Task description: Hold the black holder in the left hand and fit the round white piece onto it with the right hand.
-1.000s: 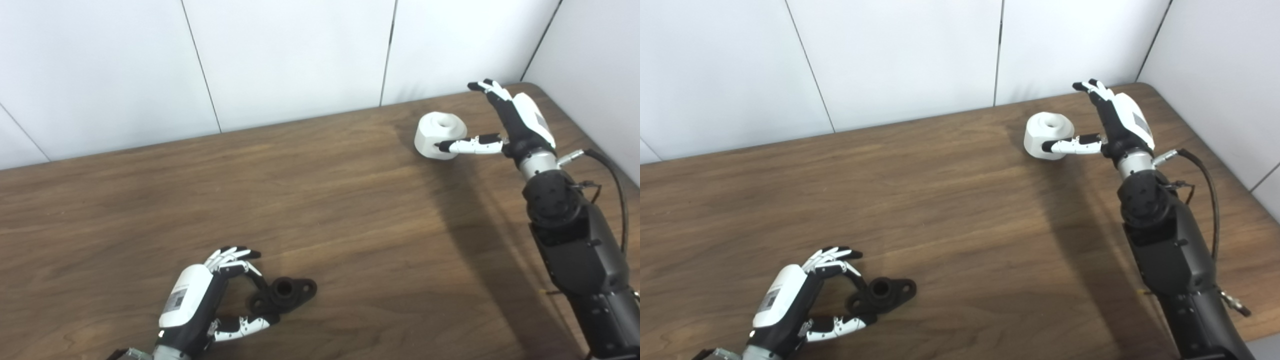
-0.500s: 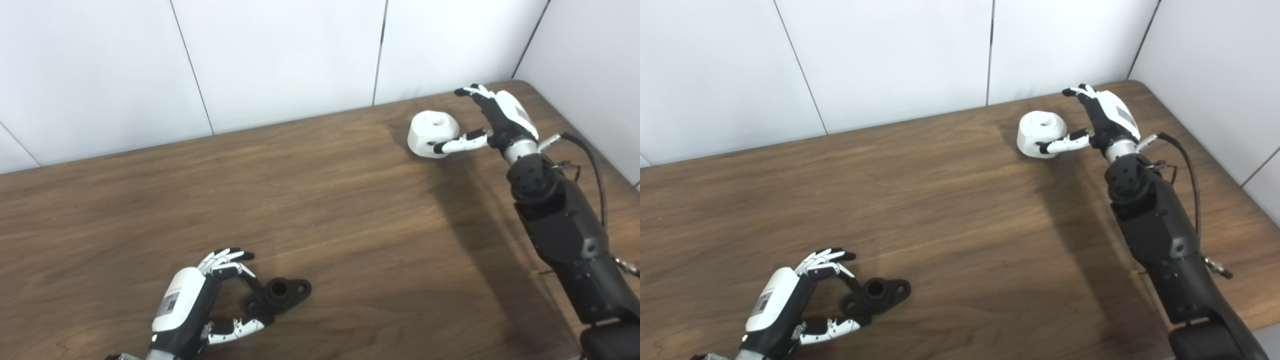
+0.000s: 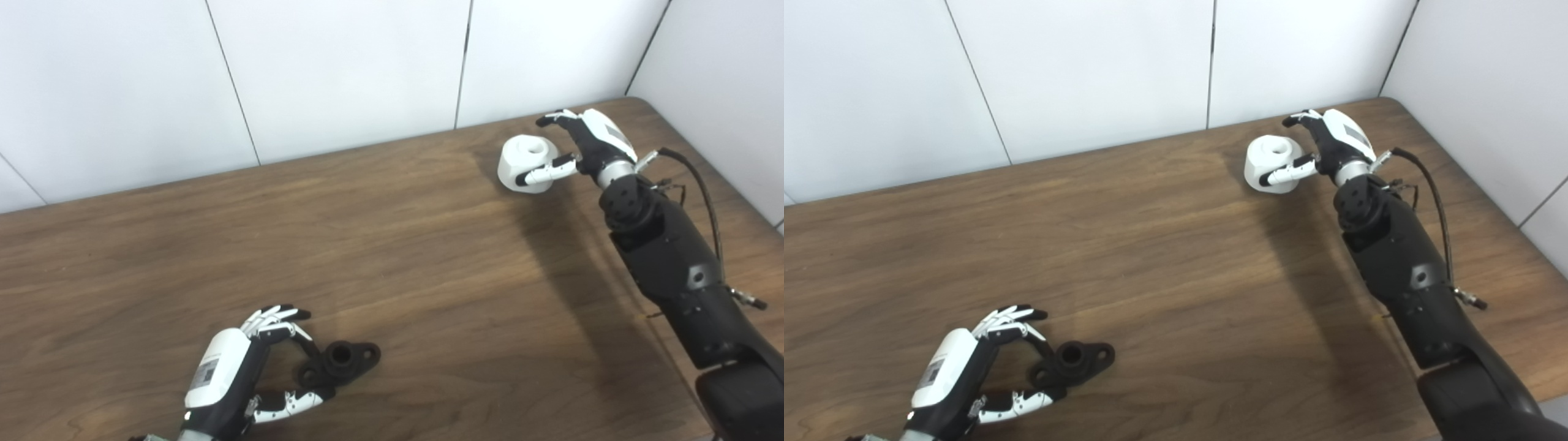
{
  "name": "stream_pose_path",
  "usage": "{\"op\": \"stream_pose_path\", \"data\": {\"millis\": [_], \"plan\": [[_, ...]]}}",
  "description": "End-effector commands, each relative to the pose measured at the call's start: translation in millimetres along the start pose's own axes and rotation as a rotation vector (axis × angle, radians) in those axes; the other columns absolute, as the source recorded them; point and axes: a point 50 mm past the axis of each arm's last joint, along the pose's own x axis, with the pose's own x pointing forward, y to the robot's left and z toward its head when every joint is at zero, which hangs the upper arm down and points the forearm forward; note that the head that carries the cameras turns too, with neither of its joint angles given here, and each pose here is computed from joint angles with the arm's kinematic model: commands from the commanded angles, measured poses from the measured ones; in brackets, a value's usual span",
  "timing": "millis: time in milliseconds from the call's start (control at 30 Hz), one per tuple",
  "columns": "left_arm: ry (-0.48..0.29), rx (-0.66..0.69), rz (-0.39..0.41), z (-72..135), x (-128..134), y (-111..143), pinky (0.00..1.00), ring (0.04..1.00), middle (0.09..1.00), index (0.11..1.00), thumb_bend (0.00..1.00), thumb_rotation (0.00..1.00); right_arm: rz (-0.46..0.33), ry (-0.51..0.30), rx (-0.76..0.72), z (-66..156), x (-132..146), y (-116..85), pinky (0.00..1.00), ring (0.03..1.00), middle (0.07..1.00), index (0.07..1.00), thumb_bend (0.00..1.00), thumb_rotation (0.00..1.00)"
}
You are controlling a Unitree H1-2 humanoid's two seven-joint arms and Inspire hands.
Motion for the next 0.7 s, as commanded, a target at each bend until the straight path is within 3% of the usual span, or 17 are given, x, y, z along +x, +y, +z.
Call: {"op": "stream_pose_path", "data": {"millis": [0, 667], "plan": [[0.091, -0.011, -0.087, -11.9, -13.8, -13.8, 0.89, 0.884, 0.809, 0.487, 0.52, 0.04, -0.068, -0.042, -0.007, 15.5, 8.4, -23.8, 0.84, 0.985, 0.942, 0.781, 0.87, 0.28], [0.086, -0.003, -0.083, -10.0, -12.3, -15.3, 0.90, 0.886, 0.808, 0.487, 0.52, 0.04, -0.076, -0.063, -0.023, 14.2, 7.8, -30.5, 0.85, 0.975, 0.902, 0.674, 0.84, 0.25]]}}
